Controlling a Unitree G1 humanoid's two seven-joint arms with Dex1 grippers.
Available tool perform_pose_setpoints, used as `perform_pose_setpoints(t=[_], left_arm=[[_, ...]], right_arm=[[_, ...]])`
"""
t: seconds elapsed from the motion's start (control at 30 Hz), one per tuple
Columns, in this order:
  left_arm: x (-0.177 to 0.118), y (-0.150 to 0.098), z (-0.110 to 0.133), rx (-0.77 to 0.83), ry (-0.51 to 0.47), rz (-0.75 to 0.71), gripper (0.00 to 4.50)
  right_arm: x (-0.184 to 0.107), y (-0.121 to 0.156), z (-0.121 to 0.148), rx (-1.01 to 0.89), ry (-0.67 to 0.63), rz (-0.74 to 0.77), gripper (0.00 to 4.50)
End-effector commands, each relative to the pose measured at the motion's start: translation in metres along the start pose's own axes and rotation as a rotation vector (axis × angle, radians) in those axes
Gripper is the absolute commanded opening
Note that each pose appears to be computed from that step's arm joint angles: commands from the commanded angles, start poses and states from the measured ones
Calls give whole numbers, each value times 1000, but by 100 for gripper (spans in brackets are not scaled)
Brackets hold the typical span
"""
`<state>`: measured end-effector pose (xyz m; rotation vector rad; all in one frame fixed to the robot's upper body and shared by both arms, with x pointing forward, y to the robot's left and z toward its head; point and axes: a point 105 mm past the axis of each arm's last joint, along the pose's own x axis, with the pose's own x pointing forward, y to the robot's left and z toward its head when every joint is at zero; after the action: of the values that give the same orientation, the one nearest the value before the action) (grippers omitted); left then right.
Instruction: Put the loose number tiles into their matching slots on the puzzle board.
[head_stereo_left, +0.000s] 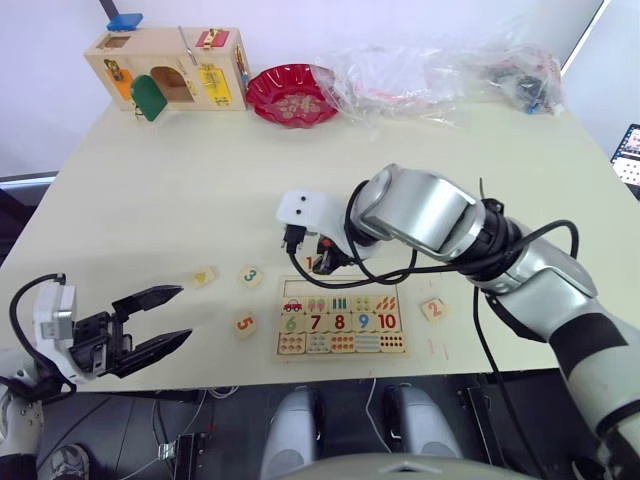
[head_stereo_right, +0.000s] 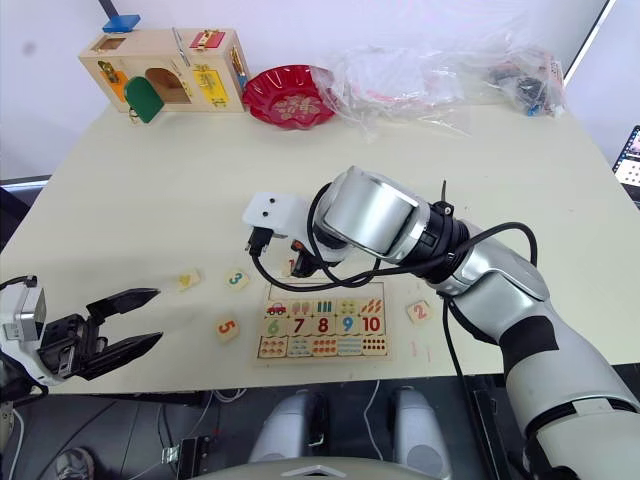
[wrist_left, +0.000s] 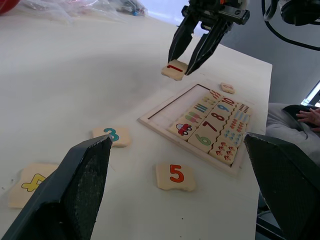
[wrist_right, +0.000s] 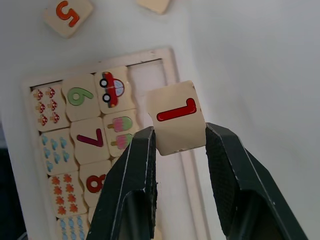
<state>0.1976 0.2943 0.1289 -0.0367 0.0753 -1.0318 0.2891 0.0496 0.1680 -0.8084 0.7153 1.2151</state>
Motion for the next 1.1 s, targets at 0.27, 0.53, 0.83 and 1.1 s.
perform_pose_setpoints(t=[0.27, 0.53, 0.83, 1.1], left_arm=[[0, -5, 6, 22, 10, -7, 450], [3, -7, 3, 38, 20, -1, 450], [5, -8, 3, 35, 23, -3, 450], [6, -7, 4, 32, 23, -7, 450]], right_arm=[[16, 8, 11, -59, -8, 17, 88], [27, 10, 11, -59, -2, 19, 88], [37, 9, 12, -43, -6, 10, 88], [42, 11, 11, -34, -2, 16, 88]])
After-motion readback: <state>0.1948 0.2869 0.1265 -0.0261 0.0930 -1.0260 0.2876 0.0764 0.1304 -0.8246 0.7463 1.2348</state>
